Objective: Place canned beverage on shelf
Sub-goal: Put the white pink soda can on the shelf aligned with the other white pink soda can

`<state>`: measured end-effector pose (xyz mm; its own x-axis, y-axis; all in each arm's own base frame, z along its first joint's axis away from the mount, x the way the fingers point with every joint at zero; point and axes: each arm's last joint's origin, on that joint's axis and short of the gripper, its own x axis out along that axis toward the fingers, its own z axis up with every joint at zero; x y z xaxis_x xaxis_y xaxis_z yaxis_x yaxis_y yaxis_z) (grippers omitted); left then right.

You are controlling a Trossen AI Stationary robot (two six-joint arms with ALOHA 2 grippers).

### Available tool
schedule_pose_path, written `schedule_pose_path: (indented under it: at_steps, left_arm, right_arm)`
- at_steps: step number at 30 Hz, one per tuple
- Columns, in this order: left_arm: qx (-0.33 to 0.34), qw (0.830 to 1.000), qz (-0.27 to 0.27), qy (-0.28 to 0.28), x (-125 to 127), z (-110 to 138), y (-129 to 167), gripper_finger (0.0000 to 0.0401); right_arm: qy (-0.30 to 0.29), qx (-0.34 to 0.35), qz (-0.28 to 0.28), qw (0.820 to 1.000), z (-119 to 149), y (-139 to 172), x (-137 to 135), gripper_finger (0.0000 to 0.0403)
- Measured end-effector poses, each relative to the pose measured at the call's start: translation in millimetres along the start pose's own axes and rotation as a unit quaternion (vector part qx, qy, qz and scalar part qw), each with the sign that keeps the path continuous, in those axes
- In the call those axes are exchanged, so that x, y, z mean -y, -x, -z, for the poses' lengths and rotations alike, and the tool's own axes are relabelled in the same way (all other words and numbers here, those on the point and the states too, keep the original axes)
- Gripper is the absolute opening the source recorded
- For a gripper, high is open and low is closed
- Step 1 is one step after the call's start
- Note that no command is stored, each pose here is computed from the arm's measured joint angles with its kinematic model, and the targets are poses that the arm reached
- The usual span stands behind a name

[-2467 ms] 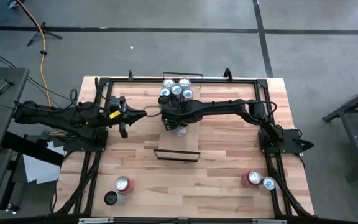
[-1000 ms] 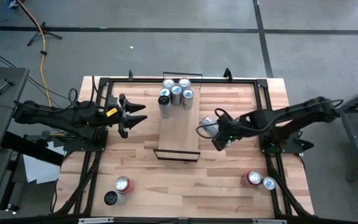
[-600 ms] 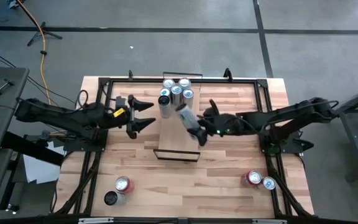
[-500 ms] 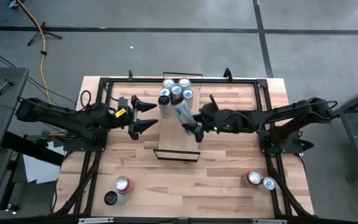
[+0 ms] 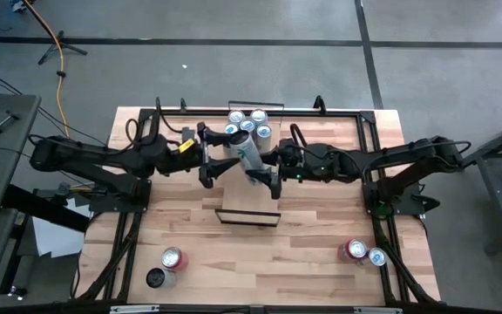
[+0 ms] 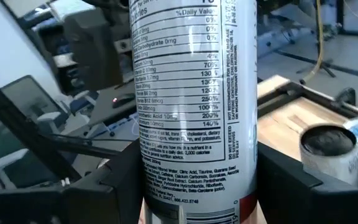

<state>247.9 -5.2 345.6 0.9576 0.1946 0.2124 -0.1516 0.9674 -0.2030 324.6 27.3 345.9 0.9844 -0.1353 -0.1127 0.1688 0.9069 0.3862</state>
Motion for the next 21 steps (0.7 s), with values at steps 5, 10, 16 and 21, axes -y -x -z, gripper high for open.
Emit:
schedule_pose_path:
  at_steps: [5,10,16,21]
  left_arm:
    - [-0.006,0.999,0.041,0.021,-0.4,-2.1,-8.0,0.0327]
    - [-0.014,0.998,0.064,0.006,2.4,-0.7,-18.2,0.0327]
    - [-0.019,0.998,0.063,-0.006,4.6,1.4,-29.5,0.0309]
    - [-0.019,0.998,0.065,-0.021,5.1,0.5,-30.3,0.0219]
  right_arm:
    - [0.02,0.007,-0.016,1.0,-3.7,-0.4,-2.6,0.0227]
    - [0.035,-0.011,-0.045,0.998,-0.4,-2.4,-3.7,0.0227]
    - [0.044,-0.01,-0.049,0.998,-0.5,-2.4,-4.0,0.0227]
    - [0.05,-0.011,-0.048,0.998,-0.4,-2.3,-3.8,0.0227]
